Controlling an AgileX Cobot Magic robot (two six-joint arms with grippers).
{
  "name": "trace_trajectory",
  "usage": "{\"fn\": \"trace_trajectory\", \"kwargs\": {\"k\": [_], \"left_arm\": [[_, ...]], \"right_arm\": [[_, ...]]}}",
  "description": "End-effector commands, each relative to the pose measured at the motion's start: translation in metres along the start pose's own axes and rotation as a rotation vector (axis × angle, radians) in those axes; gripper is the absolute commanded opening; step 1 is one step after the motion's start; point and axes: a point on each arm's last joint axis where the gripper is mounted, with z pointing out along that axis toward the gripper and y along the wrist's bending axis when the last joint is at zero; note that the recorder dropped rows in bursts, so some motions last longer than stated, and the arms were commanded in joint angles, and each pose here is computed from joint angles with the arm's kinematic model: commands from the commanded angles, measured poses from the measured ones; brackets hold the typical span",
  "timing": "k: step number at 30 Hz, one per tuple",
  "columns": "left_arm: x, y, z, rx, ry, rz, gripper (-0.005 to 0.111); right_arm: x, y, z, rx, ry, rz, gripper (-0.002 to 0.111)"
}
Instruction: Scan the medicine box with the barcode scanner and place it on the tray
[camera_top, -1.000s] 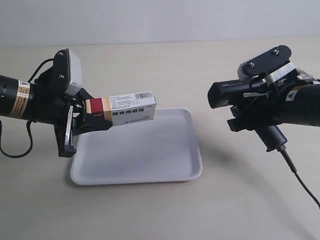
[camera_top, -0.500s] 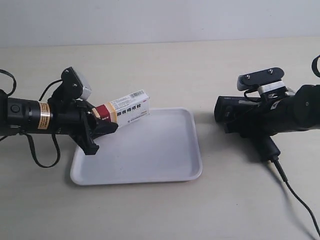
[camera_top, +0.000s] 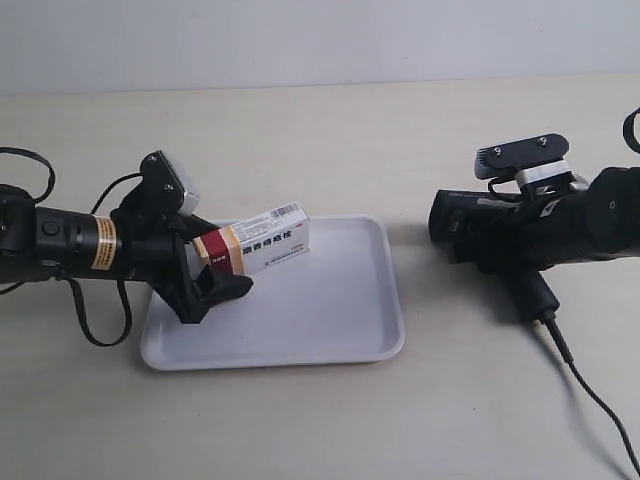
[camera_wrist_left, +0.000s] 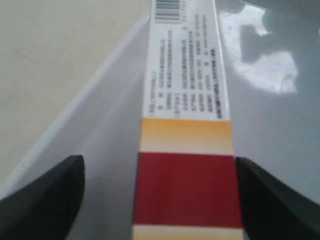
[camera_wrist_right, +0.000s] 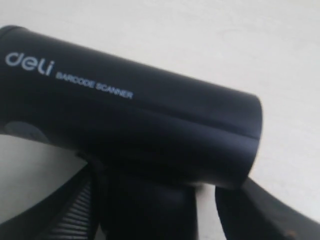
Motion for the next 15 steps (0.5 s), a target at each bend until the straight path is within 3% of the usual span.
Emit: {"fn": "trace_trajectory", "kwargs": {"k": [1,3,6,15], "left_arm": [[0.003,0.000,-0.005,-0.030,0.077,-0.021,0.096],[-0.001,0.001,-0.010,-0.048,0.100,-0.025,0.104],[-0.010,0.002,-0.023,-0.058,0.146,0.040,0.105],[-0.077,-0.020,-0.091,-0.033,0.018,0.040,0.104]], "right_arm": [[-0.001,-0.001,-0.001,-0.004,0.009,0.014,0.071],[-0.003,0.000,-0.006,-0.010,0.005,0.015,0.082],[-0.009,0.001,-0.019,-0.026,-0.004,0.017,0.091],[-0.046,0.006,-0.123,-0.123,-0.146,-0.074,0.089]]}}
